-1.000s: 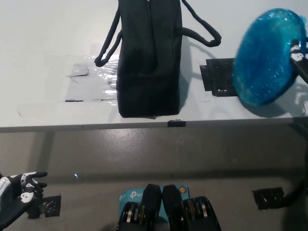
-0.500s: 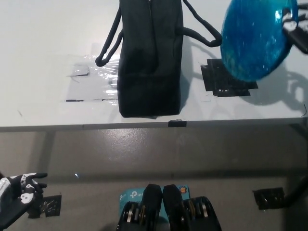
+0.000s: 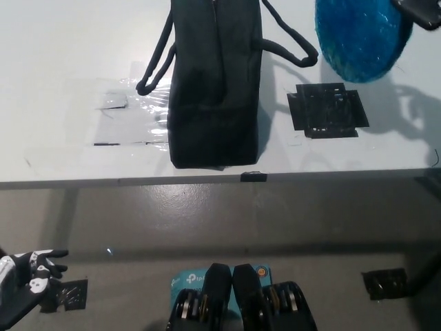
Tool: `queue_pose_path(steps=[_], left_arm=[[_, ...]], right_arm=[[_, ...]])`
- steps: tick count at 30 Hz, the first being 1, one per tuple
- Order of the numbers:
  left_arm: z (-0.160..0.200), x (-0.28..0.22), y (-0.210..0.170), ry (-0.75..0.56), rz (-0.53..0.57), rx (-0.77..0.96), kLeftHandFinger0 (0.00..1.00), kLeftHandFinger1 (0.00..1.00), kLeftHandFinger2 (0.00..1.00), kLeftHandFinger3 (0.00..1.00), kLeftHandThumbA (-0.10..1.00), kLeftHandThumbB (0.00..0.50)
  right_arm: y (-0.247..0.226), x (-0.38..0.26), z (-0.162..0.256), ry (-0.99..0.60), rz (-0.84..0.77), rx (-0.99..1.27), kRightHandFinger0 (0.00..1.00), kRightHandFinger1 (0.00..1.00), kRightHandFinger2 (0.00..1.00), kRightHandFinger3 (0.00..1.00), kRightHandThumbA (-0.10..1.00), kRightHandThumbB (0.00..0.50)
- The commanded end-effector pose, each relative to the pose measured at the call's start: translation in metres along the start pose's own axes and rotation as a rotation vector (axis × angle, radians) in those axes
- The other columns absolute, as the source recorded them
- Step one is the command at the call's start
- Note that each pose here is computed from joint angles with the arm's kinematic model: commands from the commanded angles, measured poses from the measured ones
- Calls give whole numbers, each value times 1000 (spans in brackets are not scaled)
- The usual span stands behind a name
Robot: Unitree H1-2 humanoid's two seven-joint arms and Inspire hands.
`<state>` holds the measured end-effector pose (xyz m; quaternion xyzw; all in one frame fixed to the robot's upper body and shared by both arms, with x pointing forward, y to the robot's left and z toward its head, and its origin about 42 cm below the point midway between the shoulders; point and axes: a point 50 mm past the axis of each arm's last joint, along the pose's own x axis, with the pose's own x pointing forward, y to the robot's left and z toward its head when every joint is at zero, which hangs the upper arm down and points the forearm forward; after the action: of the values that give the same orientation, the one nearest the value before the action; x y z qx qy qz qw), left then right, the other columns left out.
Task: The robot uses its right hand to pick up a stack of plates kept in the middle of the desk and put it inside a bag kept next to it
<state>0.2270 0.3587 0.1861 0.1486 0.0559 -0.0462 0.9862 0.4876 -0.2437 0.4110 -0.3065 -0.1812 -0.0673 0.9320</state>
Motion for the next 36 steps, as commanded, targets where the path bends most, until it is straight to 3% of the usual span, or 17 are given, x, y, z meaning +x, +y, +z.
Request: queue_pose_path(steps=[1,4,8,19,25,26,29,31,32,33,36], left_arm=[[7,-5,5,-39,-1,27,604,671,751,838,-100,391],[6,-5,4,-40,-4,29,608,670,748,836,-100,395],[7,-6,3,-37,-8,39,641,686,765,849,-100,377],[7,-5,3,-42,-12,45,636,673,754,831,-100,388],[6,-2,1,-36,-11,24,651,680,754,832,-100,379],[6,-2,1,-35,-9,31,645,676,750,820,-100,379],[5,-1,0,-37,-13,31,638,672,749,817,-100,379],[4,-1,0,-37,-13,21,644,684,762,825,-100,384],[3,-1,0,-34,-12,22,647,688,766,828,-100,386],[4,-1,0,-31,-13,30,645,690,776,840,-100,380],[5,-2,-1,-30,-6,30,635,676,763,827,-100,382]], right_arm=[[-24,18,63,-122,-38,-54,0,0,1,0,-100,317],[-20,21,73,-138,-25,-71,0,0,0,0,-100,301],[-14,24,90,-167,-5,-80,0,0,98,0,-100,320],[-8,28,115,-214,-13,-98,0,0,171,0,-100,344],[-11,40,138,-246,-21,-142,0,0,142,0,-100,324],[-11,41,142,-249,-24,-150,0,0,156,50,-100,331],[-10,45,151,-247,-26,-156,0,0,223,18,-100,357],[-9,48,158,-255,-26,-171,0,2,271,11,-100,412],[-8,48,161,-259,-26,-172,0,0,267,2,-100,413],[-7,49,165,-267,-22,-171,0,1,274,0,-100,382],[-2,52,178,-278,-17,-165,0,0,194,0,-100,364]])
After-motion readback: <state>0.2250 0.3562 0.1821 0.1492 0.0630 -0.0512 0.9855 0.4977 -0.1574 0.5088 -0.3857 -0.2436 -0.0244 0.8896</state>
